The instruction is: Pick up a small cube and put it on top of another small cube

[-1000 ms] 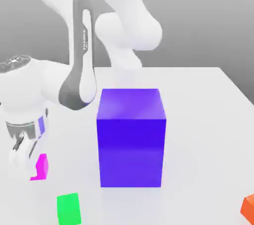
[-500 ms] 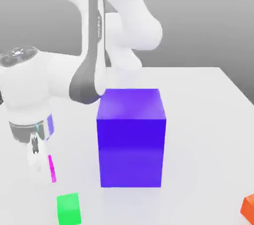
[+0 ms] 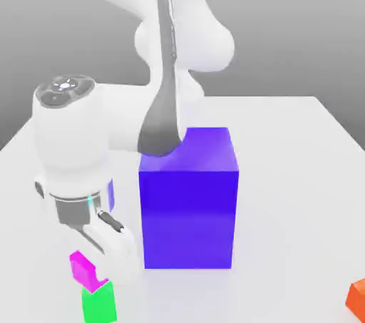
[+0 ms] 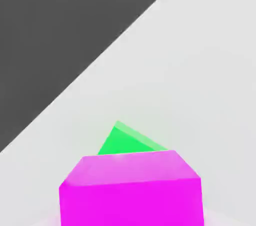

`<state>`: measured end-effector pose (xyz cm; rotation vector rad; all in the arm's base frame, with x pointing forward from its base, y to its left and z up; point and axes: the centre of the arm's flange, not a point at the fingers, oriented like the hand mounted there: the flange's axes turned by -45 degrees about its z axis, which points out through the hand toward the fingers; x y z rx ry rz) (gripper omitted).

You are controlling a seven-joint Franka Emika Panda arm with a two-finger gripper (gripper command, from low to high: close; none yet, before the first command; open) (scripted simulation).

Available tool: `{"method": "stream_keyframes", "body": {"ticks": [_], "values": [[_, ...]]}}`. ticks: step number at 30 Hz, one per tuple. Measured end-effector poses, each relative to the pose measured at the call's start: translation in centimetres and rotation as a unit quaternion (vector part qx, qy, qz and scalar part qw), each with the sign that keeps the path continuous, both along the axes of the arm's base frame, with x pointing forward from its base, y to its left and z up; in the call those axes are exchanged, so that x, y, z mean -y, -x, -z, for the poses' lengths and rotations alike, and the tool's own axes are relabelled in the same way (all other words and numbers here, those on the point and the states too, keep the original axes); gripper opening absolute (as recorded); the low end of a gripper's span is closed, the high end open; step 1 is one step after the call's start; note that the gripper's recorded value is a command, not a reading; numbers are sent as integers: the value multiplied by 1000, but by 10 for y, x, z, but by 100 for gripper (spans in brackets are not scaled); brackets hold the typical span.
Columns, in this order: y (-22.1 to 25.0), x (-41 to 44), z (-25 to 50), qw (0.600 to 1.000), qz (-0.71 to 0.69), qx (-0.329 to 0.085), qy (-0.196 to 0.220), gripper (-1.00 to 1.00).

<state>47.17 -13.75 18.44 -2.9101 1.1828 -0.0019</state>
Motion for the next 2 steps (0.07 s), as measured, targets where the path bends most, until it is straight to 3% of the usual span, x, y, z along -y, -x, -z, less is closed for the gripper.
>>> {"method": "stream_keyframes", "body": {"ticks": [2], "values": [[0, 0, 0, 1000, 0, 0, 0, 100]]}}
